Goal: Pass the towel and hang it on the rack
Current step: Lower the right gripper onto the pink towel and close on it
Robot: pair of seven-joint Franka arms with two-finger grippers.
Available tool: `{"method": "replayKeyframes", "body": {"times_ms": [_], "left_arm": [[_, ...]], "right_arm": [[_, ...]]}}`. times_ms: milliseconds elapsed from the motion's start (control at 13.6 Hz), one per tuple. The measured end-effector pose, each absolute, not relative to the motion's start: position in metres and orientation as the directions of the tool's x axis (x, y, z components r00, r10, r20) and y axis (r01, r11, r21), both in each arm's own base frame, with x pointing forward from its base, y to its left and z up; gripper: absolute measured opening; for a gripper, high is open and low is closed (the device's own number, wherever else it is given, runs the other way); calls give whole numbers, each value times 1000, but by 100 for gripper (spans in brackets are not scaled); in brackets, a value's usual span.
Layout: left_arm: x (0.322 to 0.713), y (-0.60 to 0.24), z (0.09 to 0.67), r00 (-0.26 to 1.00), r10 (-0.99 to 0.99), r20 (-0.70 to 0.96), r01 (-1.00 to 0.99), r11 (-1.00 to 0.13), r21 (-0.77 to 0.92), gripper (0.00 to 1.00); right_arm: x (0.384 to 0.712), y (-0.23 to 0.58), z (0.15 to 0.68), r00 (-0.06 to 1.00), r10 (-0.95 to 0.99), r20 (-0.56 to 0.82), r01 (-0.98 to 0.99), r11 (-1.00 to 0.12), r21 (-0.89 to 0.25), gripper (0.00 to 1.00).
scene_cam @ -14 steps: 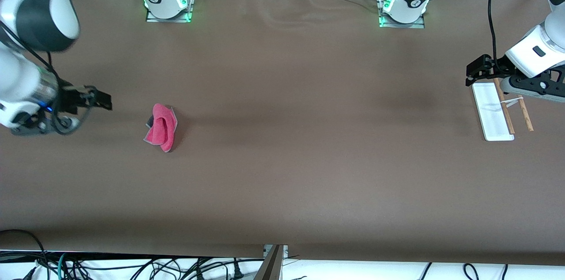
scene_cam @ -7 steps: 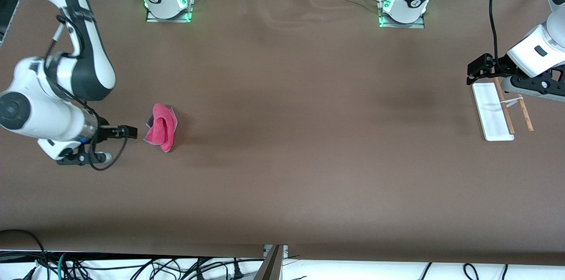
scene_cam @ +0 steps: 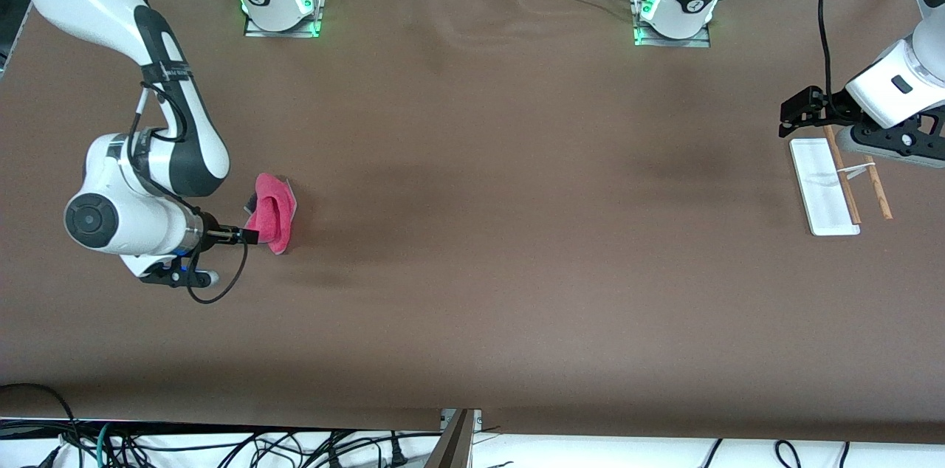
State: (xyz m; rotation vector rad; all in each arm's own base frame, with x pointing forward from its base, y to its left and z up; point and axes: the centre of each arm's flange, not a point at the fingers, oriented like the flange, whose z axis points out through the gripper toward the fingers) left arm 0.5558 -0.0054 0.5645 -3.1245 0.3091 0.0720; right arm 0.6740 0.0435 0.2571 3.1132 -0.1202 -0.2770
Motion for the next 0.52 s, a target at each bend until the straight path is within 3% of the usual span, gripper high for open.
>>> {"method": "replayKeyframes", "body": {"times_ms": [515], "left_arm": [[548, 7, 580, 980, -173, -99, -173, -985, 14, 100]], "right_arm": [[659, 44, 213, 981, -71, -183, -67, -997, 25, 100]]}}
